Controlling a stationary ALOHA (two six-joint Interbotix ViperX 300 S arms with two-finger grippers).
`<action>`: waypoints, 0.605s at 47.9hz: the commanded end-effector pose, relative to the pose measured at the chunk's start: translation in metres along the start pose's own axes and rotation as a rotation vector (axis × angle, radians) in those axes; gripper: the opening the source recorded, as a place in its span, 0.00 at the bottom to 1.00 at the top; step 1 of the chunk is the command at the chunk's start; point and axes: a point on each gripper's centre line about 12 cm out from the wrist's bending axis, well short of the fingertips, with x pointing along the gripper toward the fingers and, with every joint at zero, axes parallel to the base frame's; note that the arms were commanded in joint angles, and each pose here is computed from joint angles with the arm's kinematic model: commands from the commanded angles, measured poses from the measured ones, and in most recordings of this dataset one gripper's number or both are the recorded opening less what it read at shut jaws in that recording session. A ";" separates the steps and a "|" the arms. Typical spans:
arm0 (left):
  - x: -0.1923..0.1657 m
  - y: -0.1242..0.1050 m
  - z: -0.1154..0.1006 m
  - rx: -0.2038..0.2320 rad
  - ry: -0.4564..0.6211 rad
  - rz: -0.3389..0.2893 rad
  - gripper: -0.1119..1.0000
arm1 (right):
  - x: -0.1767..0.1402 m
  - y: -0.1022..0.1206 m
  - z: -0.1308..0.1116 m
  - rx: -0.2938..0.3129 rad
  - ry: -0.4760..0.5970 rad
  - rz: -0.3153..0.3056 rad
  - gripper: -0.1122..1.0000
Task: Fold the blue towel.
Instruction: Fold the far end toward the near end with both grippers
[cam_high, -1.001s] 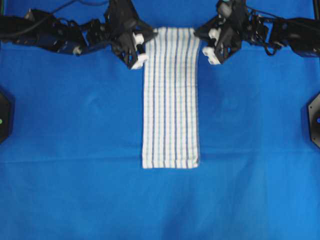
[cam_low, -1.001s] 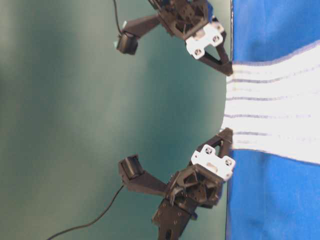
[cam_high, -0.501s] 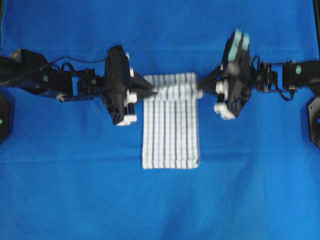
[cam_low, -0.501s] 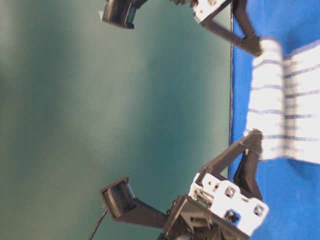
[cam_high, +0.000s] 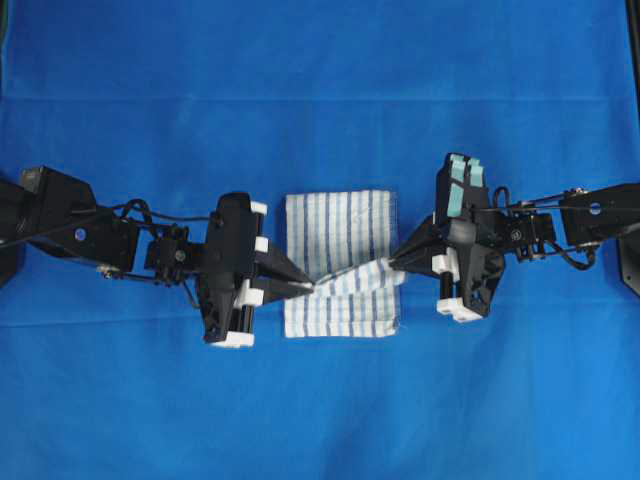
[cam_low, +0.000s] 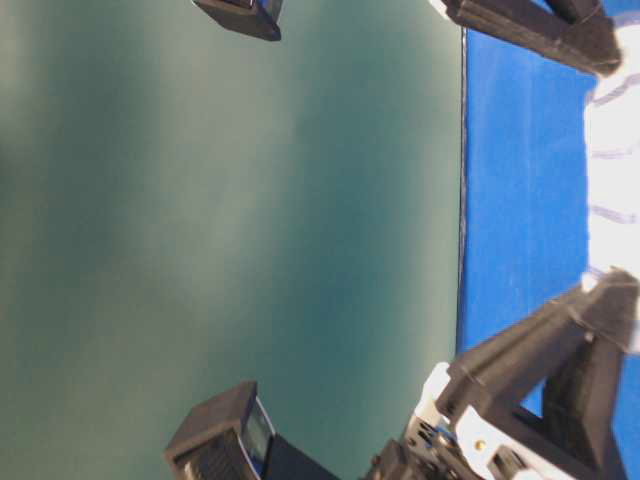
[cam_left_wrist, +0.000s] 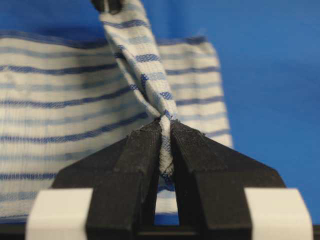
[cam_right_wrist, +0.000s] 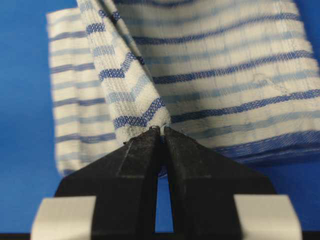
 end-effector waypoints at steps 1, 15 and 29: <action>-0.001 -0.012 0.001 0.013 -0.004 -0.028 0.13 | 0.001 0.004 0.003 -0.001 -0.001 0.007 0.15; 0.004 -0.011 -0.011 0.011 0.045 -0.022 0.13 | 0.006 0.011 0.005 -0.014 0.012 0.015 0.15; 0.006 -0.007 -0.015 0.005 0.067 -0.012 0.14 | 0.010 0.012 0.005 -0.017 0.020 0.016 0.15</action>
